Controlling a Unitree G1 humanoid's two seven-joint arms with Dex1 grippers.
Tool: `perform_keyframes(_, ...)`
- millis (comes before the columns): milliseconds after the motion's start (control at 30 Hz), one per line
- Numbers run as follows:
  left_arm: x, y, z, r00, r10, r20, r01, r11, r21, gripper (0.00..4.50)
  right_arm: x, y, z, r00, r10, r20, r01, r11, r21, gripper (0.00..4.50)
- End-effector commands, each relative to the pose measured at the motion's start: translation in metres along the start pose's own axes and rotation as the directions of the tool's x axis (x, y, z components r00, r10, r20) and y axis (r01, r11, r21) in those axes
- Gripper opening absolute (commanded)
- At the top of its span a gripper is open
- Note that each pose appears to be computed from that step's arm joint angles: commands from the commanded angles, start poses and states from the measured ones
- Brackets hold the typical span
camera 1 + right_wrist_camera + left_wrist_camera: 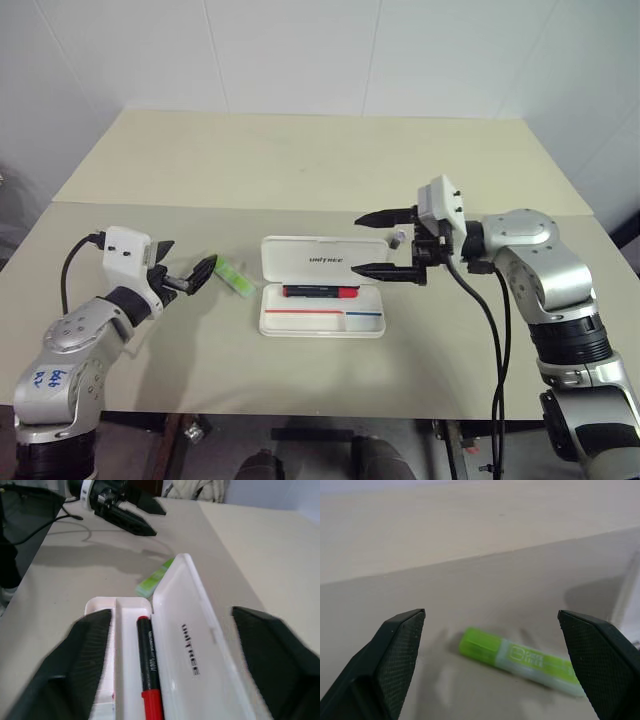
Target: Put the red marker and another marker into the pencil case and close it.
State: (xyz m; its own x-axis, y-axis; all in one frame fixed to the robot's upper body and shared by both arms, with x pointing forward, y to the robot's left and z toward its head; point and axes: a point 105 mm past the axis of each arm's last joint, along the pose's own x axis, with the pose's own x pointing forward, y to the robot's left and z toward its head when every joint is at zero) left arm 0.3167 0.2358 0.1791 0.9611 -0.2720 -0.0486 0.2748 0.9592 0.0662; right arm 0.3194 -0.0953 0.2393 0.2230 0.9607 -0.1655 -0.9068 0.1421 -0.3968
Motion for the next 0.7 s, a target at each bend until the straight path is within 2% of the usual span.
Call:
perform_keyframes(33,0.011,-0.005,0.006,1.000,0.029,-0.003,-0.030,0.999,-0.037,4.50,-0.013,-0.001,0.012,0.999,-0.022,0.035,0.024,0.998,-0.058,4.49)
perform_keyframes(367,0.044,-0.015,-0.009,0.979,0.115,-0.166,-0.141,0.978,-0.155,4.50,-0.017,-0.008,0.012,0.993,-0.103,0.061,0.107,0.992,-0.063,4.49)
perform_keyframes(700,0.051,-0.020,-0.024,0.923,0.191,-0.335,-0.272,0.938,-0.214,4.50,-0.018,-0.011,0.006,0.990,-0.137,0.044,0.139,0.989,-0.056,4.49)
